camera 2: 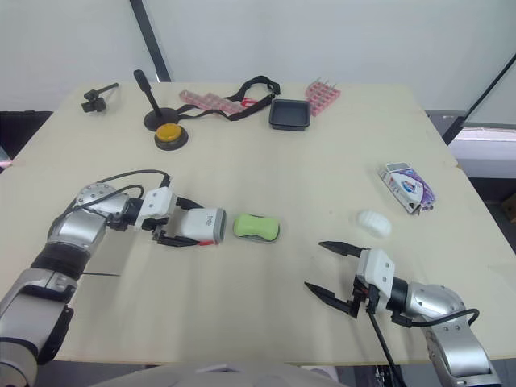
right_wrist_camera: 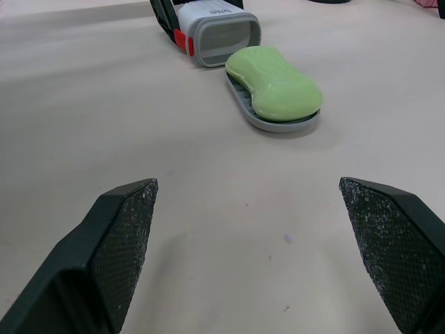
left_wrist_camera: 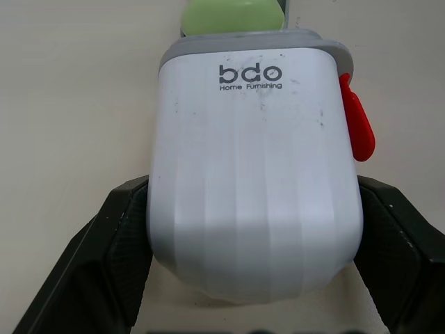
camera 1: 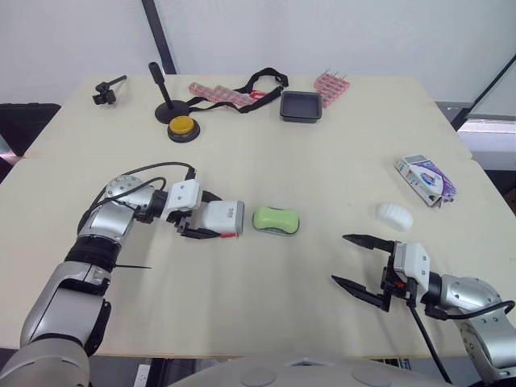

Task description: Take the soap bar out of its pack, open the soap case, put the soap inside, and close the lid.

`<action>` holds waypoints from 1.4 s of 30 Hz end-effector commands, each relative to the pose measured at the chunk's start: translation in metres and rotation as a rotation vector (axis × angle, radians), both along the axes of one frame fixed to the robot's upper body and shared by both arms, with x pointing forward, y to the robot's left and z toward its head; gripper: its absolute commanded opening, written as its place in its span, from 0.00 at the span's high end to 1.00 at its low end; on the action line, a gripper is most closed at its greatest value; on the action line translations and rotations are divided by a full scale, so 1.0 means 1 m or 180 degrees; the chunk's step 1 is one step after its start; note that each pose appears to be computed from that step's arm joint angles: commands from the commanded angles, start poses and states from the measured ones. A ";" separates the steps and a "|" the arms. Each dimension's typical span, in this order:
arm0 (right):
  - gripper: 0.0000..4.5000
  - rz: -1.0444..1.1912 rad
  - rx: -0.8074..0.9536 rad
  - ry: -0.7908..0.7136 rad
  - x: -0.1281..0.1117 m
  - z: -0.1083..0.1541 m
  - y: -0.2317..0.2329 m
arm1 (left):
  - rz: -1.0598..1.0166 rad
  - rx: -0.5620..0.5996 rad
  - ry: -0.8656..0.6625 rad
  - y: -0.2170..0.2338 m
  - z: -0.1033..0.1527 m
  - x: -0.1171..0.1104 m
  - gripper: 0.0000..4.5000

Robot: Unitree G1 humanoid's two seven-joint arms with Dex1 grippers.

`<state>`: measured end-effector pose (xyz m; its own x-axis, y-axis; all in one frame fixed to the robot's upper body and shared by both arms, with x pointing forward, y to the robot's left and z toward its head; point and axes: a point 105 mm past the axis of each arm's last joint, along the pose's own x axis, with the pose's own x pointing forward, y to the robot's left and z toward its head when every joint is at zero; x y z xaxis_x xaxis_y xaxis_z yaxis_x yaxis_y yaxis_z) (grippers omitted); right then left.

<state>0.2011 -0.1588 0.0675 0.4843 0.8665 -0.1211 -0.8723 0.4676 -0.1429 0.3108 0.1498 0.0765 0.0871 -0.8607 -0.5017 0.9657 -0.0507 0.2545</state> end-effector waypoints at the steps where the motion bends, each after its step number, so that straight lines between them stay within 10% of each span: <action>1: 0.00 0.0107 -0.0036 -0.0133 0.002 0.009 0.004 | 0.0008 0.0017 -0.0046 0.003 0.001 0.000 0.23; 12: 0.00 0.0314 -0.0308 -0.0097 0.048 0.052 0.037 | -0.0011 -0.0040 -0.0103 0.008 0.005 -0.011 0.23; 42: 0.00 0.0868 -0.1275 0.0316 0.090 0.038 0.135 | 0.0086 -0.0073 -0.0087 0.002 0.003 -0.012 0.23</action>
<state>0.2881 -0.0249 0.0982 0.2024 0.8358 -0.5104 -0.9781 0.1466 -0.1477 0.2989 0.1500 0.0762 0.1142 -0.8711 -0.4777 0.9630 -0.0210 0.2685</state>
